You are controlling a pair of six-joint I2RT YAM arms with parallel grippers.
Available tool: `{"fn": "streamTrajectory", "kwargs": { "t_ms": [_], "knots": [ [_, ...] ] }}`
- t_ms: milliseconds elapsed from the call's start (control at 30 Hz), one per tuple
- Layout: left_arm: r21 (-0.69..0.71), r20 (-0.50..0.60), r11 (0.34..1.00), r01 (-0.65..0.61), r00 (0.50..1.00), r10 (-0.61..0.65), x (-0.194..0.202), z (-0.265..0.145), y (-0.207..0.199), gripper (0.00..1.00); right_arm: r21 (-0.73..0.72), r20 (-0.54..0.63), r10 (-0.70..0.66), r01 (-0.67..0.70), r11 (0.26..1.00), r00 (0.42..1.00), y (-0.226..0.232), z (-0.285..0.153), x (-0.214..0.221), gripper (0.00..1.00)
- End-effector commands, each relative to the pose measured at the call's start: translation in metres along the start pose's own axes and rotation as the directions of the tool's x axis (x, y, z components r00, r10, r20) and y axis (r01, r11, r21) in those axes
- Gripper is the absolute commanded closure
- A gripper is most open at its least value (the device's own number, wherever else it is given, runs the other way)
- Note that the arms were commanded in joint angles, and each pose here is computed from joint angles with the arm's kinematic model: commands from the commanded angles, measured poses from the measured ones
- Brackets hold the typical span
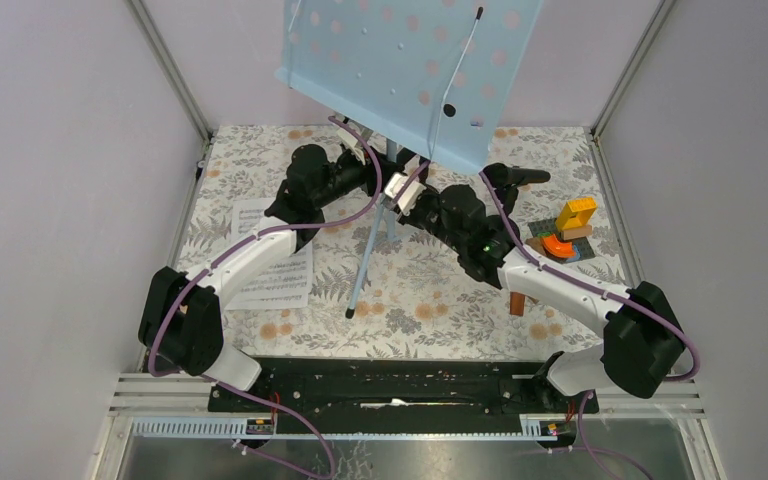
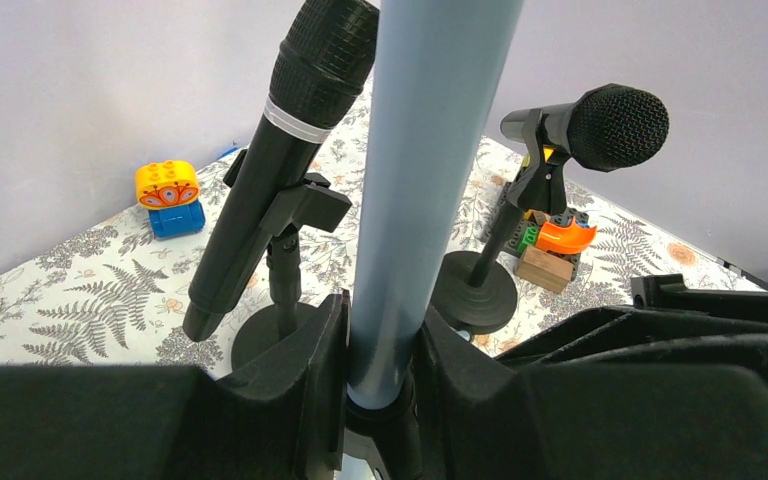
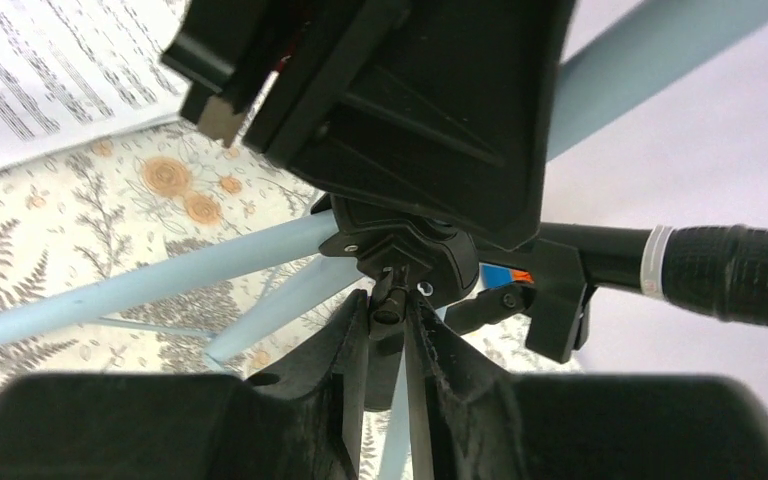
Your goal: Pack up the instrument practice props
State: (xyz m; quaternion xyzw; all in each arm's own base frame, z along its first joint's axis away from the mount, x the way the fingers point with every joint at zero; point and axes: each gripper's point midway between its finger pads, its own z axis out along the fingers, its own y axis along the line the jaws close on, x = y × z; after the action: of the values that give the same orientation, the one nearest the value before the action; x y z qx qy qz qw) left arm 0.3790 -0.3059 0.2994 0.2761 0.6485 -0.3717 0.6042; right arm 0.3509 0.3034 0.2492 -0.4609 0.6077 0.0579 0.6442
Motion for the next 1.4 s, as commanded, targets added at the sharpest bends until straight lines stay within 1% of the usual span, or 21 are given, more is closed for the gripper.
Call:
{"fn": "streamTrajectory", "kwargs": {
  "t_ms": [0,167,300,400,533,633,667,700,733,767,800,833,933,1000,1067,1100,1167,1233,1267,1333,1367],
  "knots": [
    [0.069,-0.065,0.993,0.099,0.993,-0.094,0.013,0.003,-0.024,1.0,-0.193,0.054,-0.195,0.202,0.96,0.979,0.047,0.003,-0.001,1.0],
    [0.061,-0.075,0.991,0.122,0.99,-0.117,0.018,0.006,-0.018,1.0,-0.137,0.055,-0.299,0.304,0.943,0.953,0.041,-0.001,0.008,1.0],
    [0.057,-0.087,0.989,0.134,0.988,-0.128,0.024,0.007,-0.014,1.0,-0.076,0.034,-0.399,0.4,0.913,0.916,0.029,-0.001,0.009,1.0],
    [0.052,-0.094,0.989,0.136,0.987,-0.13,0.027,0.008,-0.013,1.0,-0.057,0.013,-0.499,0.499,0.865,0.867,0.024,-0.002,0.01,1.0],
    [0.048,-0.099,0.989,0.139,0.986,-0.133,0.03,0.008,-0.011,1.0,-0.017,-0.021,-0.622,0.622,0.783,0.782,0.013,-0.005,0.01,1.0],
    [0.049,-0.097,0.989,0.139,0.986,-0.134,0.028,0.008,-0.011,1.0,0.044,-0.043,-0.641,0.642,0.765,0.766,0.002,-0.008,0.005,1.0],
    [0.048,-0.098,0.989,0.141,0.986,-0.136,0.028,0.008,-0.01,1.0,0.08,-0.043,-0.628,0.629,0.773,0.777,-0.003,-0.01,0.001,1.0],
    [0.047,-0.099,0.989,0.142,0.986,-0.137,0.029,0.008,-0.01,1.0,0.14,-0.031,-0.588,0.586,0.798,0.808,-0.009,-0.012,-0.006,0.97],
    [0.047,-0.1,0.989,0.143,0.985,-0.138,0.028,0.008,-0.01,1.0,0.215,-0.021,-0.529,0.52,0.826,0.848,-0.019,-0.018,-0.014,0.88],
    [0.043,-0.102,0.989,0.144,0.985,-0.139,0.029,0.007,-0.008,1.0,0.271,0.003,-0.456,0.438,0.857,0.89,-0.026,-0.024,-0.021,0.76],
    [0.043,-0.101,0.989,0.145,0.985,-0.14,0.028,0.007,-0.007,1.0,0.305,0.026,-0.378,0.353,0.885,0.925,-0.032,-0.03,-0.025,0.63],
    [0.043,-0.1,0.988,0.146,0.985,-0.141,0.027,0.007,-0.006,1.0,0.323,0.046,-0.301,0.271,0.907,0.953,-0.035,-0.036,-0.028,0.53],
    [0.034,-0.094,0.987,0.157,0.984,-0.153,0.025,0.006,-0.001,1.0,0.321,0.103,-0.091,0.053,0.946,0.99,-0.035,-0.053,-0.028,0.41],
    [0.033,-0.09,0.987,0.159,0.984,-0.156,0.025,0.005,0.001,1.0,0.309,0.171,0.063,-0.114,0.944,0.983,-0.032,-0.068,-0.03,0.38],
    [0.024,-0.092,0.988,0.15,0.985,-0.147,0.026,0.004,0.003,1.0,0.294,0.228,0.232,-0.294,0.909,0.946,-0.029,-0.081,-0.028,0.37],
    [0.023,-0.09,0.989,0.147,0.985,-0.145,0.026,0.004,0.003,1.0,0.294,0.253,0.333,-0.4,0.868,0.908,-0.029,-0.087,-0.024,0.36],
    [0.022,-0.087,0.99,0.143,0.986,-0.14,0.025,0.004,0.003,1.0,0.284,0.292,0.506,-0.579,0.764,0.811,-0.027,-0.094,-0.018,0.36],
    [0.023,-0.086,0.989,0.143,0.986,-0.141,0.024,0.004,0.003,1.0,0.267,0.316,0.658,-0.729,0.63,0.684,-0.021,-0.094,-0.01,0.37],
    [0.026,-0.085,0.989,0.143,0.986,-0.14,0.023,0.004,0.002,1.0,0.271,0.329,0.732,-0.802,0.532,0.596,-0.019,-0.092,-0.005,0.38],
    [0.032,-0.085,0.989,0.144,0.986,-0.141,0.023,0.003,0.001,1.0,0.285,0.313,0.841,-0.889,0.36,0.441,-0.009,-0.084,0.007,0.39],
    [0.033,-0.084,0.989,0.145,0.986,-0.141,0.022,0.003,0.001,1.0,0.293,0.295,0.874,-0.907,0.302,0.386,-0.004,-0.079,0.01,0.39]
  ]
}}
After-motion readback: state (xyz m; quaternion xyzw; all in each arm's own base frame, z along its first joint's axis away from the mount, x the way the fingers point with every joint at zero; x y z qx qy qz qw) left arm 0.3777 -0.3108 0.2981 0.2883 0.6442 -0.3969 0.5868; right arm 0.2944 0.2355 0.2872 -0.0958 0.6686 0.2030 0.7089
